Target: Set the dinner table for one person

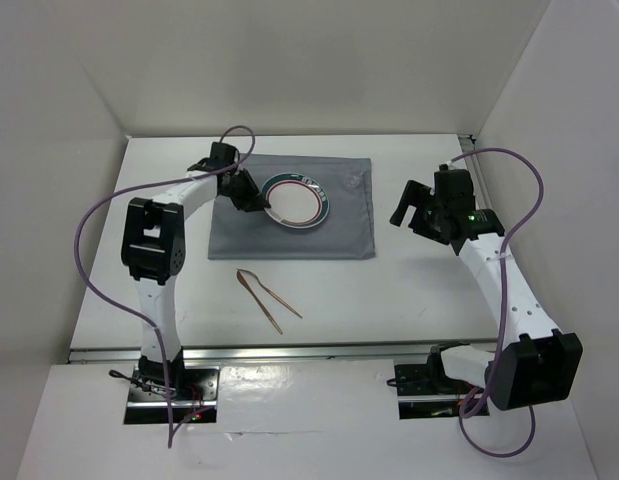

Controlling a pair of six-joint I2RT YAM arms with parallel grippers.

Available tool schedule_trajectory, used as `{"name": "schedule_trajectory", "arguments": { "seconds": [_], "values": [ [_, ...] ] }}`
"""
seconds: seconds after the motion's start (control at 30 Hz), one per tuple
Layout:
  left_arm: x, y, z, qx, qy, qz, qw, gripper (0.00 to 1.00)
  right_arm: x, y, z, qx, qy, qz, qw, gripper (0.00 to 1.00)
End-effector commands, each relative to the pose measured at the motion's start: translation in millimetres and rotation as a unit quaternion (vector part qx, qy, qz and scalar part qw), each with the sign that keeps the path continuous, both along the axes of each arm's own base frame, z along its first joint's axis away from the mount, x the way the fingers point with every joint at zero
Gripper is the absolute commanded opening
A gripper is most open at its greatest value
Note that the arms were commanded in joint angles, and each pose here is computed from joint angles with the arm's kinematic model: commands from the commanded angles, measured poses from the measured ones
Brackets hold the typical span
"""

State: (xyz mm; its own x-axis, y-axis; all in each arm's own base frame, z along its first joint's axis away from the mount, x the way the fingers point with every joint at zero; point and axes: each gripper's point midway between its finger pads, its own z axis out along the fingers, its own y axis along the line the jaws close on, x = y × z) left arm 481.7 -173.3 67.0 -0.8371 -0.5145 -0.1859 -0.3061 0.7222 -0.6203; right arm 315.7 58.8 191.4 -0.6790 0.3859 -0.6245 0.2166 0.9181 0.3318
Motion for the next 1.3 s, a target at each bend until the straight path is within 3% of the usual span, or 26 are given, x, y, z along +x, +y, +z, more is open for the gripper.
{"name": "schedule_trajectory", "arguments": {
  "seconds": [0.0, 0.1, 0.13, 0.27, 0.3, 0.53, 0.57, 0.63, 0.73, 0.77, 0.8, 1.03, 1.27],
  "values": [
    [3.7, -2.5, 1.3, 0.037, 0.011, 0.007, 0.999, 0.37, 8.8, -0.4, 13.8, 0.005, -0.031, -0.003, 1.0, 1.0],
    [-2.2, -3.8, 8.3, 0.06, 0.005, 0.002, 0.998, 0.59, 6.1, -0.7, 15.6, 0.005, -0.032, -0.003, 0.999, 1.0],
    [-2.6, 0.8, 8.9, 0.071, 0.003, 0.009, 0.997, 0.75, 6.1, -0.7, 15.7, 0.005, -0.032, -0.003, 0.999, 1.0],
    [-1.9, -0.8, 30.1, 0.095, -0.023, 0.003, 0.995, 0.97, 4.6, -0.9, 21.2, 0.006, -0.037, -0.003, 0.999, 1.0],
    [-6.1, 2.1, 35.0, 0.101, -0.016, 0.005, 0.995, 0.99, 1.1, -1.3, 22.9, 0.006, -0.037, -0.003, 0.999, 1.0],
    [-34.5, 28.2, 117.3, 0.162, -0.085, 0.029, 0.983, 1.0, -9.5, -1.0, 30.1, 0.007, -0.042, 0.005, 0.999, 1.0],
    [-46.6, 35.4, 142.9, 0.174, -0.111, 0.044, 0.978, 0.98, -9.5, -1.0, 30.1, 0.007, -0.042, 0.005, 0.999, 1.0],
    [-70.7, 42.2, 148.4, 0.187, -0.111, 0.047, 0.975, 0.9, -12.6, 0.5, 37.3, 0.012, -0.054, 0.009, 0.998, 1.0],
    [-127.8, 44.3, 124.0, 0.176, -0.052, 0.063, 0.981, 0.73, -15.4, 3.7, 32.0, 0.018, -0.051, 0.016, 0.998, 1.0],
    [-155.1, 45.4, 91.0, 0.17, 0.002, 0.079, 0.982, 0.66, -15.9, 5.8, 32.2, 0.022, -0.051, 0.021, 0.998, 1.0],
    [-168.0, 44.9, 81.5, 0.166, 0.013, 0.085, 0.982, 0.64, -17.9, 9.0, 28.9, 0.028, -0.045, 0.028, 0.998, 1.0],
    [-248.9, 35.8, 29.3, 0.169, 0.083, 0.05, 0.981, 0.7, -15.5, 16.5, 33.0, 0.043, -0.05, 0.043, 0.997, 1.0],
    [-279.2, 29.6, 0.9, 0.147, 0.109, 0.038, 0.982, 0.65, -19.0, 22.7, 31.3, 0.056, -0.05, 0.058, 0.996, 1.0]
  ]
}}
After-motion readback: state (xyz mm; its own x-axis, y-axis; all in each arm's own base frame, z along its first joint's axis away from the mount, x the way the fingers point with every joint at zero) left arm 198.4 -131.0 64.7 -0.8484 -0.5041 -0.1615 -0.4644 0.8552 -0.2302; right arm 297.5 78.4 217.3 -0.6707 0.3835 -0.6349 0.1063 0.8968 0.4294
